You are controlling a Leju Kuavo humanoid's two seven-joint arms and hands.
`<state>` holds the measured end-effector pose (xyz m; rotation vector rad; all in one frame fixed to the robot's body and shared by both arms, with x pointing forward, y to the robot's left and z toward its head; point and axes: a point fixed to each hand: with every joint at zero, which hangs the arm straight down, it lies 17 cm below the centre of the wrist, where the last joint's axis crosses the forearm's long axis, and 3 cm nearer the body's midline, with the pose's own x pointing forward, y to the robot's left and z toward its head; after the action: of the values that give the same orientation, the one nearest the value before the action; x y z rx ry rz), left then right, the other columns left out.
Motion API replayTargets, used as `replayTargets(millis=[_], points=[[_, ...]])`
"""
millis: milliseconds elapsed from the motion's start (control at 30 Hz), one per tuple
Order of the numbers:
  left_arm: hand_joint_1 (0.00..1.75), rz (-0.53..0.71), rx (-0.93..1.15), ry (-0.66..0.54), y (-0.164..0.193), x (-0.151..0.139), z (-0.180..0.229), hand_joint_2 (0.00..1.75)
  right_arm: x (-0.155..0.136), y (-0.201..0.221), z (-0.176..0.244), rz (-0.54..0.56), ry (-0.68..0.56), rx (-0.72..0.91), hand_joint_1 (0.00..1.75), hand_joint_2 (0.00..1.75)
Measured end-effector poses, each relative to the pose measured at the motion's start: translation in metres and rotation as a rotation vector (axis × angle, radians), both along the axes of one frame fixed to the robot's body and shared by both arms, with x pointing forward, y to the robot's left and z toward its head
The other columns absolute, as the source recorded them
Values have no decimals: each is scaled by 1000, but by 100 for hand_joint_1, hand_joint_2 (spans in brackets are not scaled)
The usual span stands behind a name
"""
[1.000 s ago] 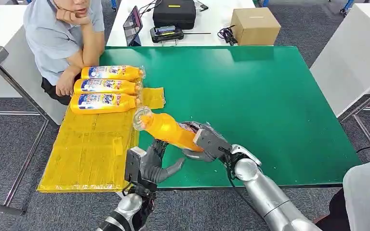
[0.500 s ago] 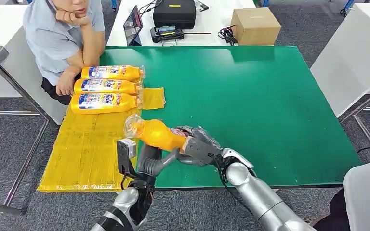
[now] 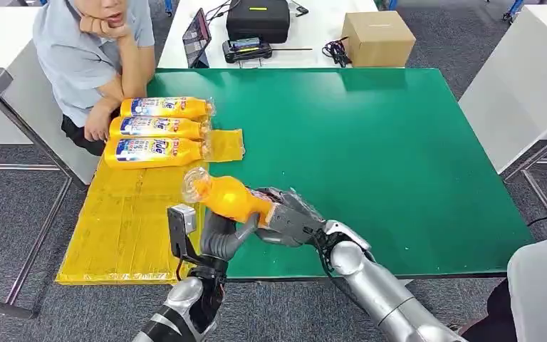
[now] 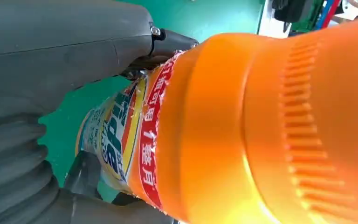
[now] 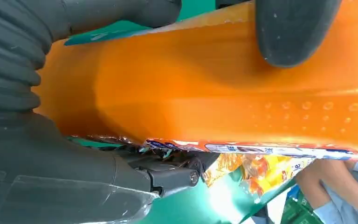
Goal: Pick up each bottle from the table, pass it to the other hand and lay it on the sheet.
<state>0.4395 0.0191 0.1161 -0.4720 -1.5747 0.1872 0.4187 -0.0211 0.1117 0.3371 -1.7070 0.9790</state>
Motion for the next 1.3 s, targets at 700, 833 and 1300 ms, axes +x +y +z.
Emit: replayTargets(millis=[700,833,1300], points=[[175,83,97,-58,16,5,9,175,12,-1,-7,-79,-60,-70,0,0],[175,87,86,-72,19,6,15,175,10,2,-8,-80,-67,-72,0,0],[171,299,577,-283,89,28,31,175,3,0,2,-110,-101,-16,0,0]])
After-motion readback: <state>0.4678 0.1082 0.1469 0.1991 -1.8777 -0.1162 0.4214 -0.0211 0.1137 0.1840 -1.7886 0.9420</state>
